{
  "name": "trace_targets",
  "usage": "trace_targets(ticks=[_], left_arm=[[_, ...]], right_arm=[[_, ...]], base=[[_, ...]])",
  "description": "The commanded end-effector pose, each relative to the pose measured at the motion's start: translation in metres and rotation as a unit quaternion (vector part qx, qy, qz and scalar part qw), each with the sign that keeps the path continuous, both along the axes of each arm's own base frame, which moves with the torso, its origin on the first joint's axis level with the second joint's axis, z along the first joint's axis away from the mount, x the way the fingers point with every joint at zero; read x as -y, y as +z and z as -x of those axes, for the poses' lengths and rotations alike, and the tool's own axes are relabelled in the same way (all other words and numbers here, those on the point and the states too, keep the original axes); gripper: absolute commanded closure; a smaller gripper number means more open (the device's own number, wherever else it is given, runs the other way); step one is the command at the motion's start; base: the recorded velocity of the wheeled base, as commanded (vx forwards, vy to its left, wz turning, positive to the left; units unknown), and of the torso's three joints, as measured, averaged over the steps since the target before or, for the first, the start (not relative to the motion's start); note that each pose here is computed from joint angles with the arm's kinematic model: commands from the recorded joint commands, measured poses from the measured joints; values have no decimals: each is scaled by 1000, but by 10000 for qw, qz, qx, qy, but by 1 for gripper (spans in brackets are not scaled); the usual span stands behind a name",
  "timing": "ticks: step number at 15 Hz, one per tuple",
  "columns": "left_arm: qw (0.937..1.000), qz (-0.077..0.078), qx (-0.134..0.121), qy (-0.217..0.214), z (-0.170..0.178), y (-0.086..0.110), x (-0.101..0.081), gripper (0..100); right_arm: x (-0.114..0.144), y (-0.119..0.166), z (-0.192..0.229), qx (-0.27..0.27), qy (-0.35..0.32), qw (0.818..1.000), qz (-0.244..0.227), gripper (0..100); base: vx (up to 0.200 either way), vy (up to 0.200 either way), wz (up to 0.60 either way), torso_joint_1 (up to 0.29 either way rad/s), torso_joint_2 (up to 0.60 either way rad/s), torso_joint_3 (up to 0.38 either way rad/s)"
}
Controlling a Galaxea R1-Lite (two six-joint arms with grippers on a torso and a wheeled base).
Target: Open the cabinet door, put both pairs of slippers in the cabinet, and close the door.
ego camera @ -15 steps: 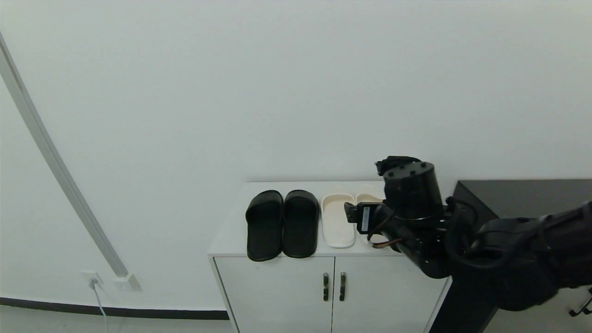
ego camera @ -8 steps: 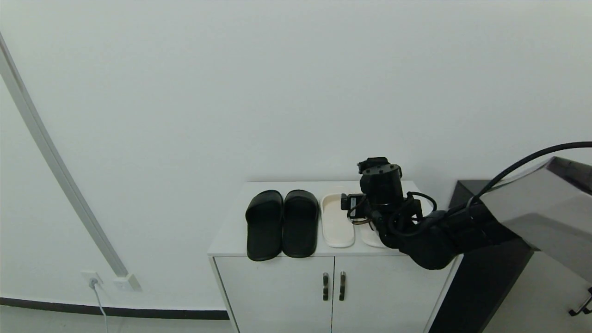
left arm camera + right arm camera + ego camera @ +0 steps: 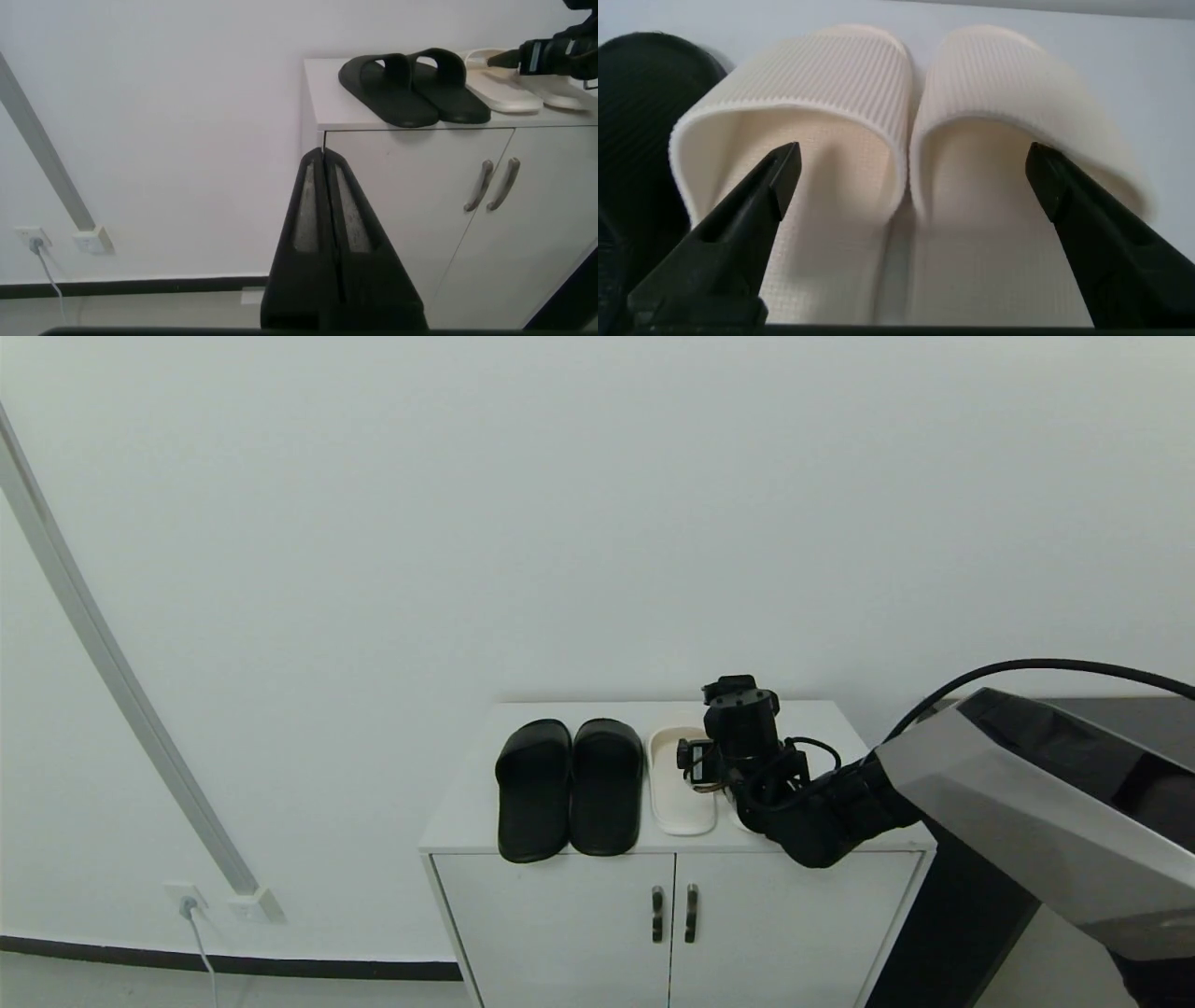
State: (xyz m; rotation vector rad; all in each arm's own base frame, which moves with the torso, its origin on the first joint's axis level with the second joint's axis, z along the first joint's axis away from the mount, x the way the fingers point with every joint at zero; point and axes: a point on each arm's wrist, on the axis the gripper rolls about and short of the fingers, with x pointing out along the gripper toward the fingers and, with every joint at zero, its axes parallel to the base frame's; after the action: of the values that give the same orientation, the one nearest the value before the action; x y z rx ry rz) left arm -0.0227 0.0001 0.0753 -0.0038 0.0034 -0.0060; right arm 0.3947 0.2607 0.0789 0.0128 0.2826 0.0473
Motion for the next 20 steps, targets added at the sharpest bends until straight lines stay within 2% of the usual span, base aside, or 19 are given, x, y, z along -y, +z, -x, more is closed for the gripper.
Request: trace_targets(ticks=[1, 9, 10, 16, 20], left_arm=[[10000, 4, 2, -1, 0, 0, 0, 100], [10000, 4, 2, -1, 0, 0, 0, 100], [10000, 4, 2, -1, 0, 0, 0, 100], [10000, 4, 2, -1, 0, 0, 0, 100], [10000, 12, 2, -1, 0, 0, 0, 100]], right_arm=[[0, -10, -11, -24, -55, 10000, 5, 0], [-4, -11, -33, 26, -137, 9999, -24, 0], [-3, -12, -35, -23, -139, 9999, 0, 100], [1, -6, -37, 15, -148, 9999, -40, 100], [8, 35, -17, 220, -129, 9996, -154, 100]], base=[[0, 0, 0, 0, 0, 0], [0, 0, 0, 0, 0, 0], [0, 0, 0, 0, 0, 0], [0, 0, 0, 0, 0, 0], [0, 0, 0, 0, 0, 0]])
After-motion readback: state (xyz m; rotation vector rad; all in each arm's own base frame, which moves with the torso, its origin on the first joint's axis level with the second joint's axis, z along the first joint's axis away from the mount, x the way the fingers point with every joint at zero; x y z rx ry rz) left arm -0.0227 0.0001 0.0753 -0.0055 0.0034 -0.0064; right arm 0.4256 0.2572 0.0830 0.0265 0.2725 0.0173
